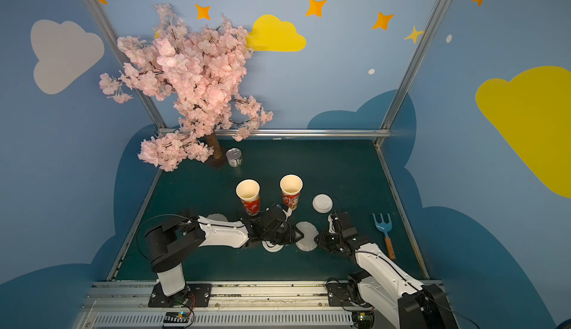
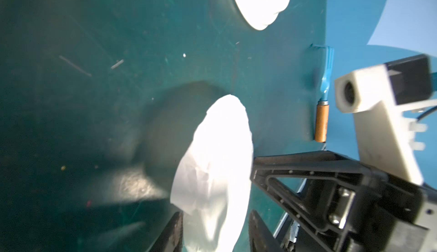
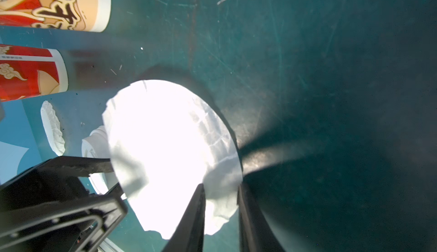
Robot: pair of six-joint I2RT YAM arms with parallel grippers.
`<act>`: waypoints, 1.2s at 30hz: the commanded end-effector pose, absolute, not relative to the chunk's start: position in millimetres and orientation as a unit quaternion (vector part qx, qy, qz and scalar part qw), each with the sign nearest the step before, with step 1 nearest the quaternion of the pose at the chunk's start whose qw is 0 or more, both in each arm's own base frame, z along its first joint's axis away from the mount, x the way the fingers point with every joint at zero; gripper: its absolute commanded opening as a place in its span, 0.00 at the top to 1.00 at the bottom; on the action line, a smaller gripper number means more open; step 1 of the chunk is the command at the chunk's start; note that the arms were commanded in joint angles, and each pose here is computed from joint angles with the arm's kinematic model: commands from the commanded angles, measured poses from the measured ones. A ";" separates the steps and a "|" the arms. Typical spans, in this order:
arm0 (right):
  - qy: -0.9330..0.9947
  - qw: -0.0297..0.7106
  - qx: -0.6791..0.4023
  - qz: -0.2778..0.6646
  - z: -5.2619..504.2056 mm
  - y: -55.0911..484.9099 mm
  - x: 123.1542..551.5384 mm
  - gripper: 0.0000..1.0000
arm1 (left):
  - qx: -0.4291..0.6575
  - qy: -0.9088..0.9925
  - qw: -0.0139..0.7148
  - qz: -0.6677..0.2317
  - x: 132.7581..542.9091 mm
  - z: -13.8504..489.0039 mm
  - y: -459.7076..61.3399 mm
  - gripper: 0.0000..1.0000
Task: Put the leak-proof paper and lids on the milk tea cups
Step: Pick up the leak-proof paper from the center of the board.
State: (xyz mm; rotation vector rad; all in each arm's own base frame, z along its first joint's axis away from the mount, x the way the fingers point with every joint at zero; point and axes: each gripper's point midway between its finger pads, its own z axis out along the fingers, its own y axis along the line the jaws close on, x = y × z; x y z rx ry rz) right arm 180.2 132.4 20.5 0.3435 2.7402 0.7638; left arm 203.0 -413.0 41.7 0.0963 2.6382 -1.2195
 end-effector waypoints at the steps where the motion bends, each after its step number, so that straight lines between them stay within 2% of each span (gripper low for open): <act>1: 0.952 0.127 0.123 0.250 16.6 129.4 176.1 0.74 | 0.040 0.871 0.149 -0.467 210.3 75.2 -421.5 0.56; 32: 0.953 0.124 0.126 0.246 16.4 128.3 175.4 0.74 | 0.011 0.838 0.184 -0.514 226.1 88.5 -416.3 0.56; 36: 0.953 0.124 0.126 0.246 16.4 128.2 175.1 0.74 | 0.020 0.840 0.169 -0.515 225.5 88.7 -423.9 0.59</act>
